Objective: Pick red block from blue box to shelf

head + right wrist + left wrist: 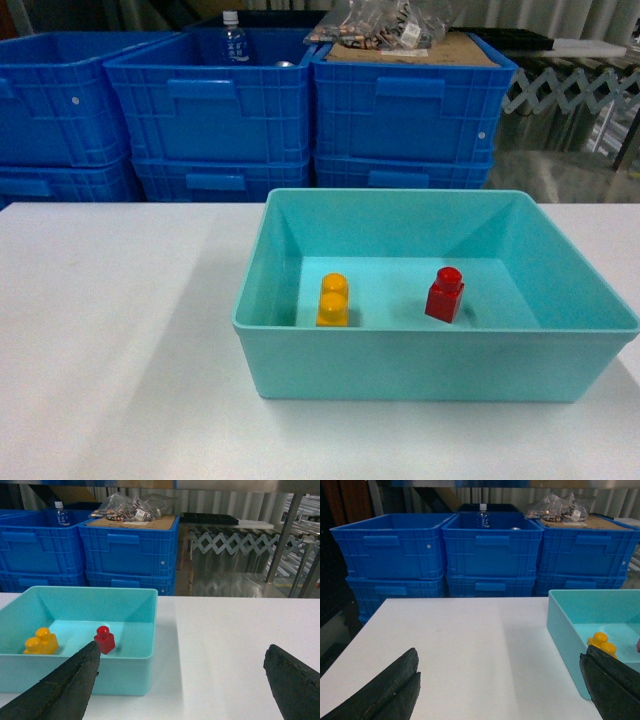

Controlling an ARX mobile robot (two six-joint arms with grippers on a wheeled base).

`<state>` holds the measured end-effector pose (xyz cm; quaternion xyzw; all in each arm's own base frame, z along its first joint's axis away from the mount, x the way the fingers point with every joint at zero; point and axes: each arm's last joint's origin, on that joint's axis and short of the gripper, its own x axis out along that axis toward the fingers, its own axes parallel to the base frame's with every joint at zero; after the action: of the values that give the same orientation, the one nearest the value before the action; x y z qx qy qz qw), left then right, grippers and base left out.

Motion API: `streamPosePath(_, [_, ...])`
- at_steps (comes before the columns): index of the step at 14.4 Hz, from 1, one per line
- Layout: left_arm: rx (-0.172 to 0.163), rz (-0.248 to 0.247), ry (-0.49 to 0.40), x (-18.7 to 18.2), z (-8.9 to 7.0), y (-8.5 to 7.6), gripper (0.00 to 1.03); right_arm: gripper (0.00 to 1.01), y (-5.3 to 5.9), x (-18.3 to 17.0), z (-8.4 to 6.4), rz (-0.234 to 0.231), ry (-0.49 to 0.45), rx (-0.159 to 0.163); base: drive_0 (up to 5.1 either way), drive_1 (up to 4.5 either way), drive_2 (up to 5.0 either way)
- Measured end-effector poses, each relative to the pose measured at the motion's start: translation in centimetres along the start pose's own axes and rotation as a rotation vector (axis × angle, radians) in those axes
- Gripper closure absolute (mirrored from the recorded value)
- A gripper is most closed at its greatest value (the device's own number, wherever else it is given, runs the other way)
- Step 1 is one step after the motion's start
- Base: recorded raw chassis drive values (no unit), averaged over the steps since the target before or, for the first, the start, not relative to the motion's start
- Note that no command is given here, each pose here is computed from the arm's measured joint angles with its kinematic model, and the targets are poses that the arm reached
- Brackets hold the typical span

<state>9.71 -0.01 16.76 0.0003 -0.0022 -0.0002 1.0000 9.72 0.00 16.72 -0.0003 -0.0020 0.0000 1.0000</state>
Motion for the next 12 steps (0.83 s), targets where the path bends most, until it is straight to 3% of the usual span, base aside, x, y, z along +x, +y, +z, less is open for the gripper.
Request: streamPosePath(12, [0.000, 0.000, 0.000, 0.00, 0.00, 0.00, 0.05, 0.03, 0.00, 0.00, 0.00, 0.000, 0.000, 0.000, 0.0, 0.00, 0.0])
